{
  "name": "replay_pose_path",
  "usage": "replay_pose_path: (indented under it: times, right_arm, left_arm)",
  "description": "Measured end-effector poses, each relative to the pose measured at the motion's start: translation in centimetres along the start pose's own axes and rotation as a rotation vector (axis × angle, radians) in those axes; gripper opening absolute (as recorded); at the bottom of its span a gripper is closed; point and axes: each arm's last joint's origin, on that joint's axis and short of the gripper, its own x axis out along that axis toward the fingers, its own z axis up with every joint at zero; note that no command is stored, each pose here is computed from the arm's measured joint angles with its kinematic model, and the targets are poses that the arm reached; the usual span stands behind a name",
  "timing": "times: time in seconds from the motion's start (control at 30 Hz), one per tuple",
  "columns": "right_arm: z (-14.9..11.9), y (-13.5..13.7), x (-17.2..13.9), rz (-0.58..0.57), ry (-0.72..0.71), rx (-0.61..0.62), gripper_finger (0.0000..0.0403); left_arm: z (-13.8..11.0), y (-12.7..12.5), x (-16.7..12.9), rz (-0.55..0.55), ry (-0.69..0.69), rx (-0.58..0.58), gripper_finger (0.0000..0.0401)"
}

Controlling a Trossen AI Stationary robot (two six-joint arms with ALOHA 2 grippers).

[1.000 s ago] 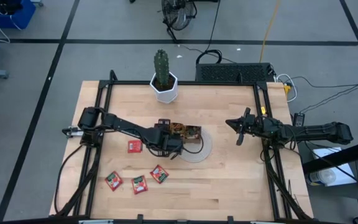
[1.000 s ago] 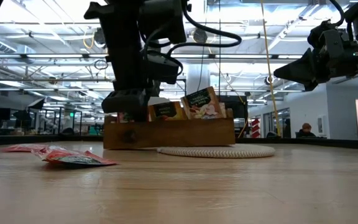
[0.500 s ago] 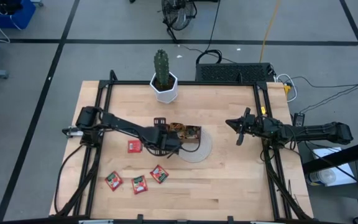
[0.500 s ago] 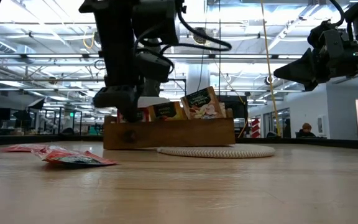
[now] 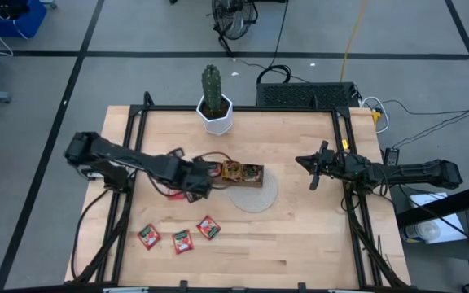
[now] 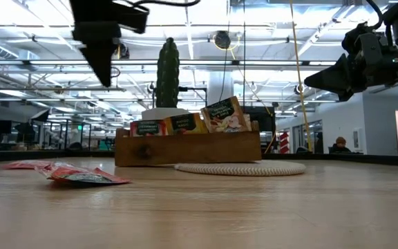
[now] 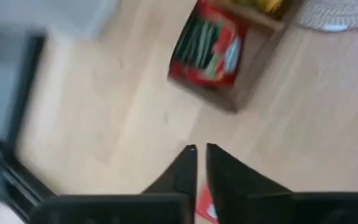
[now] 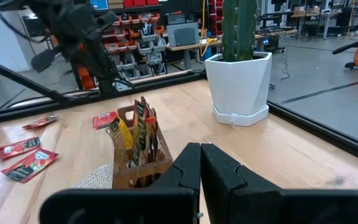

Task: Pick & Place Tea
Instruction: Put the red tea bag into the left section of the wooden organizer

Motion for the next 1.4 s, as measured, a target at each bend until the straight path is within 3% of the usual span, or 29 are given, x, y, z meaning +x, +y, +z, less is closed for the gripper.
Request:
replay_pose_path:
  times: [0.1, 0.23, 0.33, 0.47, 0.6, 0.77, 0.9, 1.17, 1.4]
  right_arm:
    - [0.0, 0.0, 0.0, 0.000, 0.000, 0.000, 0.0000]
    - [0.0, 0.0, 0.0, 0.000, 0.000, 0.000, 0.0000]
    - [0.0, 0.0, 0.0, 0.000, 0.001, -0.001, 0.0000]
    - [0.0, 0.0, 0.0, 0.000, 0.001, 0.000, 0.0000]
    - [0.0, 0.0, 0.0, 0.000, 0.000, 0.000, 0.0000]
    - [0.0, 0.0, 0.0, 0.000, 0.000, 0.000, 0.0000]
    - [0.0, 0.0, 0.0, 0.000, 0.000, 0.000, 0.0000]
    - [0.0, 0.0, 0.0, 0.000, 0.001, 0.000, 0.0000]
    - [0.0, 0.0, 0.0, 0.000, 0.000, 0.000, 0.0000]
  left_arm:
    - [-1.4, 0.7, 0.0, -0.047, 0.083, -0.101, 0.0084]
    - [-4.0, 0.1, 1.0, -0.134, 0.190, -0.082, 0.0145]
    - [-5.8, -1.4, 1.9, -0.316, 0.227, -0.125, 0.0178]
    - [-8.4, -3.5, 2.7, -0.505, 0.337, -0.288, 0.0208]
    - [-11.1, -5.2, 2.3, -0.472, 0.443, -0.501, 0.0224]
    - [-13.5, -6.7, 1.1, -0.358, 0.619, -0.935, 0.0228]
    - [-15.2, -7.5, 0.5, -0.275, 0.626, -1.126, 0.0228]
    - [-16.8, -9.5, 1.8, -0.069, 0.768, -1.212, 0.0228]
    - [-16.1, -9.6, 2.8, -0.050, 0.752, -1.238, 0.0228]
